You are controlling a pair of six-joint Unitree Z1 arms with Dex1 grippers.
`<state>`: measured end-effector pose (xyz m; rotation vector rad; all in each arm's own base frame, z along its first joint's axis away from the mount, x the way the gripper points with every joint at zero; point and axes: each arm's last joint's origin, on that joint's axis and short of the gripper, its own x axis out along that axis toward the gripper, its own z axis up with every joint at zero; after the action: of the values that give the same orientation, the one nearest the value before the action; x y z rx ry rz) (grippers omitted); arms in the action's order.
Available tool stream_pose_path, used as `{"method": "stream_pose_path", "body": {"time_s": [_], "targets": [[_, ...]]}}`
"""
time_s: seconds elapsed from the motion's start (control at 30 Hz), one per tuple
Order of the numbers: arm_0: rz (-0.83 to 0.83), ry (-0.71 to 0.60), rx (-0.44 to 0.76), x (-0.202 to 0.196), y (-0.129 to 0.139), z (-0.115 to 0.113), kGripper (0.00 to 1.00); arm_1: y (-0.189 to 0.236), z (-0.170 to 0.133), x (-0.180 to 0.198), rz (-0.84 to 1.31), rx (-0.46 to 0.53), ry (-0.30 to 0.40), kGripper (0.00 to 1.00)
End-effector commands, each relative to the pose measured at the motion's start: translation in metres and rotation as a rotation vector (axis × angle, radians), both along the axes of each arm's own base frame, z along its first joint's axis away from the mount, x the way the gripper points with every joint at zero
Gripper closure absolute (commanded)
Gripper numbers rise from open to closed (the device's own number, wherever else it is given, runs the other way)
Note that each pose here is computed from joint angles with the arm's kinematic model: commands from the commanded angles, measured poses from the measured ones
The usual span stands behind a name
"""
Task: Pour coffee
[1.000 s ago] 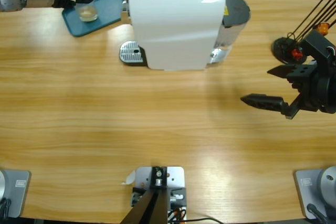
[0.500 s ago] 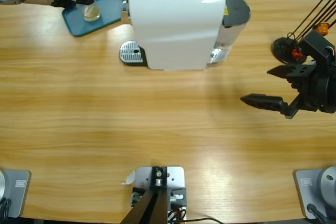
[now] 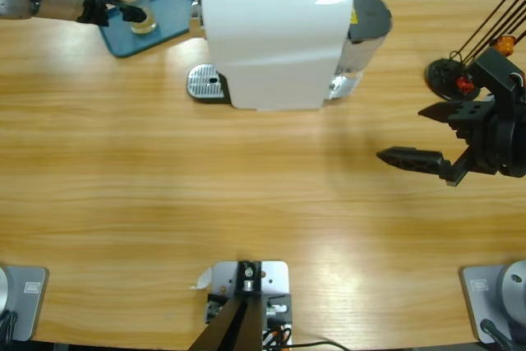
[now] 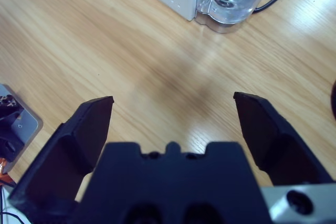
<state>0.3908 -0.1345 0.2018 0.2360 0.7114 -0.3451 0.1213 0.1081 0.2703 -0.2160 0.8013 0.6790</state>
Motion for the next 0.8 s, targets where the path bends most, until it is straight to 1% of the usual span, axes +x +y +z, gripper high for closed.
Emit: {"method": "stream_pose_path", "body": {"time_s": [0.03,0.1,0.2,0.3,0.37,0.5,0.57,0.6,0.7,0.77,0.8], "targets": [[-0.004,-0.140,-0.074,-0.071,0.016,0.058,0.000,-0.005,-0.005,-0.003,-0.009,-0.012,-0.006,0.000],[-0.010,-0.164,-0.097,-0.098,0.021,0.070,0.000,-0.008,-0.003,-0.005,-0.013,-0.007,-0.018,0.000],[-0.047,-0.186,-0.122,-0.146,0.029,0.082,0.000,-0.013,0.001,-0.009,-0.026,0.004,-0.051,0.000],[-0.177,-0.228,-0.178,-0.210,0.033,0.097,0.000,-0.018,0.006,-0.015,-0.031,0.027,-0.082,0.000],[-0.272,-0.211,-0.223,-0.239,0.036,0.099,0.000,-0.020,0.008,-0.018,-0.032,0.035,-0.093,0.000],[-0.347,-0.099,-0.312,-0.273,0.047,0.099,0.000,-0.020,0.005,-0.017,-0.034,0.027,-0.087,0.000],[-0.398,-0.016,-0.309,-0.289,0.051,0.094,0.000,-0.019,0.004,-0.016,-0.034,0.023,-0.083,0.000],[-0.429,0.005,-0.297,-0.296,0.054,0.093,0.000,-0.019,0.004,-0.016,-0.034,0.023,-0.083,0.000],[-0.572,0.002,-0.291,-0.317,0.061,0.094,0.000,-0.021,0.005,-0.018,-0.034,0.031,-0.091,0.000],[-0.703,-0.024,-0.293,-0.329,0.062,0.092,0.000,-0.021,0.004,-0.018,-0.034,0.030,-0.091,0.000],[-0.734,-0.037,-0.289,-0.333,0.062,0.092,0.000,-0.021,0.004,-0.018,-0.033,0.028,-0.090,0.000]]}}
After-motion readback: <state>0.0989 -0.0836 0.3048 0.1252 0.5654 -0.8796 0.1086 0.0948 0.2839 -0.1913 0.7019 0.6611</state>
